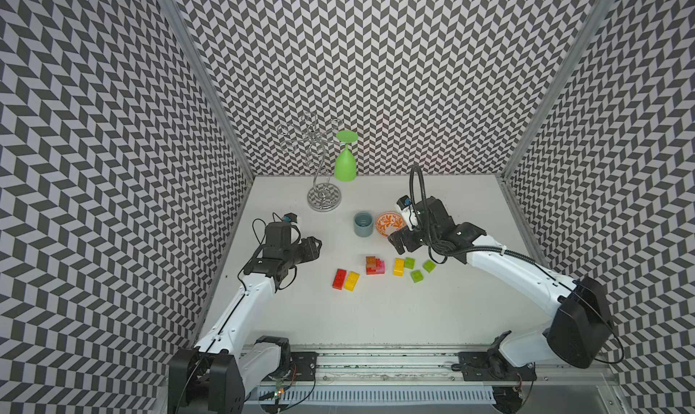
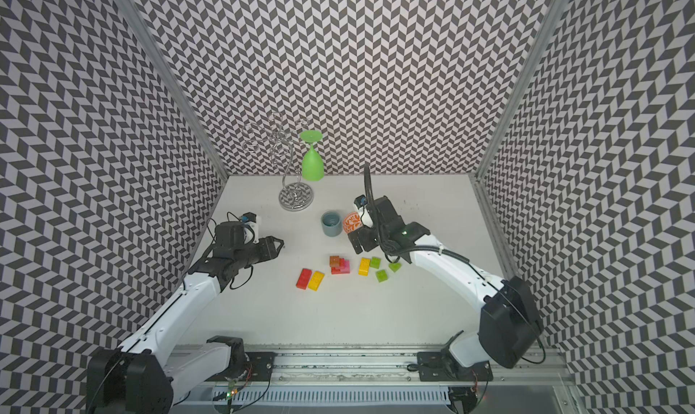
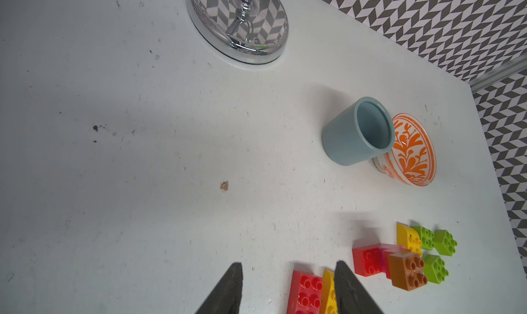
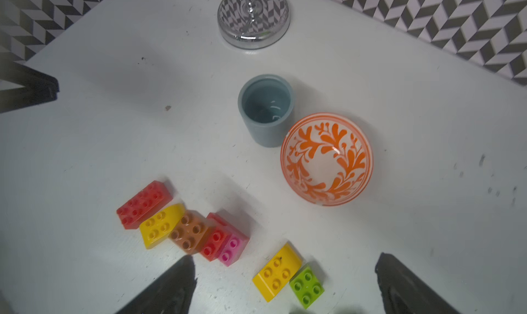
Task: Assemble the letter s with lego
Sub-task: Assemble the lego brick with the lego brick, then pick up the lego brick from the center of the board.
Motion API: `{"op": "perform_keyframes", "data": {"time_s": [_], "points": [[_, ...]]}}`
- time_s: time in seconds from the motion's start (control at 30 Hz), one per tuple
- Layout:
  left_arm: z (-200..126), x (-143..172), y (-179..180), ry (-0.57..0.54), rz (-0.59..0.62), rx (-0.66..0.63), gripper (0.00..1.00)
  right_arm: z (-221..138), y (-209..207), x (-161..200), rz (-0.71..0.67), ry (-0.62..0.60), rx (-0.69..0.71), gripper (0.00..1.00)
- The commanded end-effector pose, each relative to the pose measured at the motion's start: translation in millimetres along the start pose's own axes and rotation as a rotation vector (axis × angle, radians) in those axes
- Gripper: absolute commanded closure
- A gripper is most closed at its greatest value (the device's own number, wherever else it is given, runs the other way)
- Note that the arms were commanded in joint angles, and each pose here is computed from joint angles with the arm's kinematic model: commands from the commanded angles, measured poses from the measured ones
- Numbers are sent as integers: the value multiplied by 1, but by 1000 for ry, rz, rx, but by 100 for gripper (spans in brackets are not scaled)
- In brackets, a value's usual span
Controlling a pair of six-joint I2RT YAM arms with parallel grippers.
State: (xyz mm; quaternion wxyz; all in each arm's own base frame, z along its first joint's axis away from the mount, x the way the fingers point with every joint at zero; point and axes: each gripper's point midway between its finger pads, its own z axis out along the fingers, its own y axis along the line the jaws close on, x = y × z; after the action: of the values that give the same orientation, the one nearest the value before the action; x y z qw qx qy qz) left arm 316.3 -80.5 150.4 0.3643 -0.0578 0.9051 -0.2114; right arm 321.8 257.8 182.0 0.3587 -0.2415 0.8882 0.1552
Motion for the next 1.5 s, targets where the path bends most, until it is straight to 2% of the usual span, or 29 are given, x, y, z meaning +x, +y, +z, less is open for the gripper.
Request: {"op": "perform_keyframes", "data": {"time_s": [0.0,0.07,0.1,0.33,0.53,0.63,0.83,1.07,1.47], "points": [[-3,-5,4,-29,4,-12,46,-13,11,-1,286,-102,-13,20],[-2,-5,4,-28,4,-13,46,-12,6,15,423,-95,26,33],[-2,-6,4,-30,4,-13,46,-11,5,23,472,-87,47,35],[-1,-5,5,-25,-1,-13,46,13,16,69,612,57,179,32],[-1,-4,5,-23,-2,-13,46,27,20,82,713,113,205,38],[-1,-4,5,-22,-1,-13,46,32,18,88,734,133,232,43],[-1,-4,4,-20,-2,-6,46,48,18,100,739,189,265,44],[-1,-4,3,-19,0,1,46,60,8,104,722,225,366,34],[-2,-4,1,-19,2,7,46,76,-4,120,719,267,419,37]]}}
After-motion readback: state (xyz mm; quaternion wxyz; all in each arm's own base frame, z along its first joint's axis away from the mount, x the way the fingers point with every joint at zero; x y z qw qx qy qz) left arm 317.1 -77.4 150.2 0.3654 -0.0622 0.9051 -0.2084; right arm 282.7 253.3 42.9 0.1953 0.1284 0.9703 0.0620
